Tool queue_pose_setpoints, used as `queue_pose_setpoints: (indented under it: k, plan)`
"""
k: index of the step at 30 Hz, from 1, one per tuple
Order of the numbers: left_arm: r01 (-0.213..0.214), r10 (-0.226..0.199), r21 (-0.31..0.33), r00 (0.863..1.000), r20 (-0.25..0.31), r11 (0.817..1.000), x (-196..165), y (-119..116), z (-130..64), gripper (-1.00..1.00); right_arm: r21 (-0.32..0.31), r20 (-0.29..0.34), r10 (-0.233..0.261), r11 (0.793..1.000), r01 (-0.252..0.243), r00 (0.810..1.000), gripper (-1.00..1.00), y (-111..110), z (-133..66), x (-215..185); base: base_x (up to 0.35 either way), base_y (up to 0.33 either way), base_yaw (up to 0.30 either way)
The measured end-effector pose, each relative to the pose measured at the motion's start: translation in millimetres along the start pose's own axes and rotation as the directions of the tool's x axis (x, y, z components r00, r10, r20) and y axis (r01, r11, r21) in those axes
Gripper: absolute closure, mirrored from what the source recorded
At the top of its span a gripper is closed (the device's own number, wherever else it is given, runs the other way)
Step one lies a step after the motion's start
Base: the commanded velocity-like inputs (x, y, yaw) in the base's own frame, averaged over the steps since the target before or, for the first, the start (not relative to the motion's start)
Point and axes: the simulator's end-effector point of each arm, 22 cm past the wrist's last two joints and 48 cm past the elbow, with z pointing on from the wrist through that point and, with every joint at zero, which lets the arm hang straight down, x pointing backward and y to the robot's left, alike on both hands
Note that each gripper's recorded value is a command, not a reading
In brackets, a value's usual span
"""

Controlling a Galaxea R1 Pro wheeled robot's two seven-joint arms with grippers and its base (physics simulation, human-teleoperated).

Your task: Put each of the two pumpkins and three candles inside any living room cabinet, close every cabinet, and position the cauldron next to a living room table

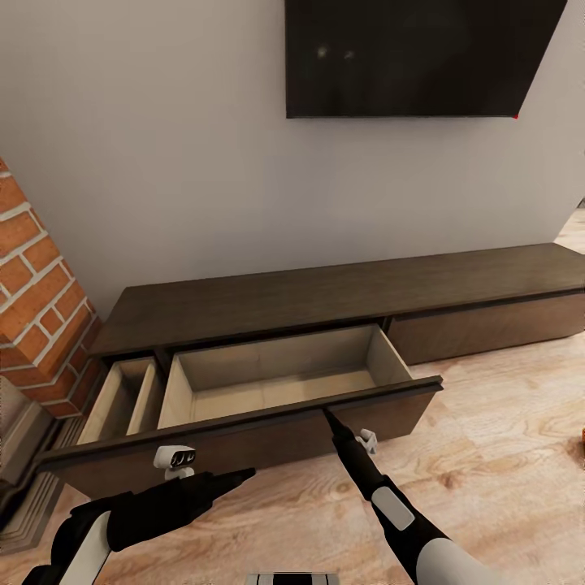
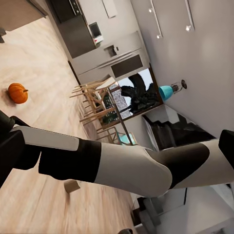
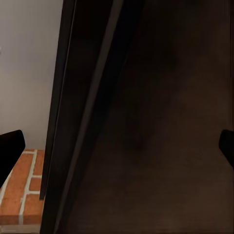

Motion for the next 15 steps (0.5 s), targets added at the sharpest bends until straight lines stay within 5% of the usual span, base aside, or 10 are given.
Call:
queue_pose_setpoints:
  k: [15]
  plan:
    - [-0.001,0.001,-0.002,1.0,0.0,1.0,-0.1,0.4,-0.2,-1.0,0.003,-0.003,0.002,1.0,-0.002,1.0,-1.0,-1.0,-0.2,0.8,-0.112,0.0,0.0]
